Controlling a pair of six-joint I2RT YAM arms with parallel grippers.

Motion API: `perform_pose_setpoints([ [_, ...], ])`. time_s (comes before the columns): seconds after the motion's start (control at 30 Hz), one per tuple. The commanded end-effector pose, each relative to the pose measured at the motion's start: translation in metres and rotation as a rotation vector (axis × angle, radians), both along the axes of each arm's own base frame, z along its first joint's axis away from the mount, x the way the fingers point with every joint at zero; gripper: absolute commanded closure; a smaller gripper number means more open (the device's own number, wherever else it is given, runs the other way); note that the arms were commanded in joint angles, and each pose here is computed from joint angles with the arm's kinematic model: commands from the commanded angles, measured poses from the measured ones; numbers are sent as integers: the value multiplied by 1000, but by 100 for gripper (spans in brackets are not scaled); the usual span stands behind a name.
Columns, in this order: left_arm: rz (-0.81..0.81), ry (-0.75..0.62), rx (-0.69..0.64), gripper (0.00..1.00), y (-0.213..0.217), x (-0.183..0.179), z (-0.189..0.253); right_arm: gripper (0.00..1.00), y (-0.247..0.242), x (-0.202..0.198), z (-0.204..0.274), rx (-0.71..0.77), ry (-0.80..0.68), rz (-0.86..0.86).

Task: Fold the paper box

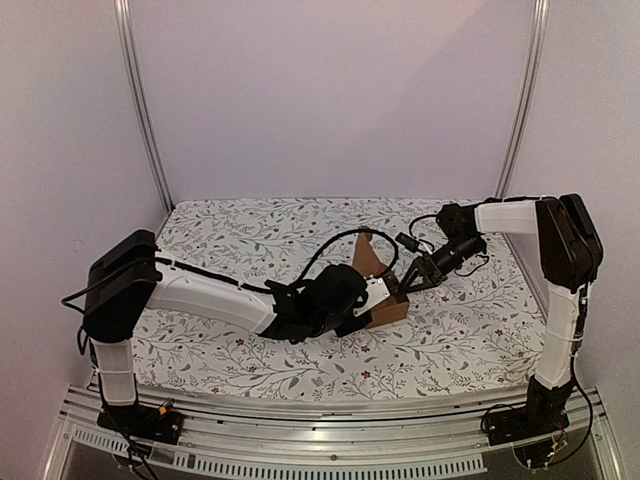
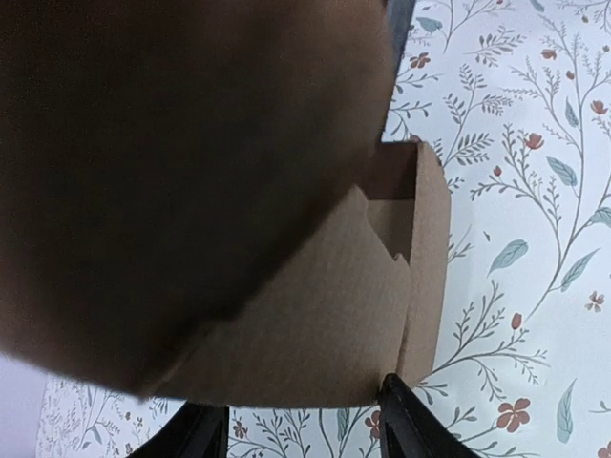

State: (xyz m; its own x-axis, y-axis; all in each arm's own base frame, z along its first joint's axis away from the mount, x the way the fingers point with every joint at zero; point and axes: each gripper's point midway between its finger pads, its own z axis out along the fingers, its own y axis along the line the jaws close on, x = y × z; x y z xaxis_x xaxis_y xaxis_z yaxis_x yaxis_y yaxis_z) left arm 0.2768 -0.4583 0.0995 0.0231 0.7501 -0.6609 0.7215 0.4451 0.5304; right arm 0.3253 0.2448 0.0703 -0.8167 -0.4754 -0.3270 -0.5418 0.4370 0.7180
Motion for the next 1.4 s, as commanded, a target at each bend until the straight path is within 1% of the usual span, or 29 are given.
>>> perform_pose_setpoints([
  [0.0,-33,9,20,46,-4,-10,-10,47,-21,19,40,1,-121,-28],
  [0.13,-19,1,6,45,-8,-5,-6,47,-25,33,43,-11,-159,-50],
  [0.27,22,-16,-4,40,-8,1,-1,48,-19,38,23,-11,-77,-91],
  [0.4,52,-22,-25,36,-4,3,7,48,-13,21,7,4,2,-71],
  [0.53,65,-12,-65,33,-1,2,18,48,-1,-6,6,42,44,-16],
  [0.73,85,14,-89,33,10,-3,23,49,13,-29,1,65,96,36],
  [0.9,100,27,-109,33,29,-10,29,49,34,-48,-3,62,116,103],
  [1.1,103,27,-85,37,48,-1,28,49,61,-66,-4,77,143,175],
  [1.17,97,32,-74,38,53,3,27,49,59,-70,-1,74,161,173],
  [1.23,95,28,-63,39,57,9,28,49,47,-73,6,37,155,178],
  [1.37,85,25,-59,41,58,15,27,48,15,-62,32,14,52,185],
])
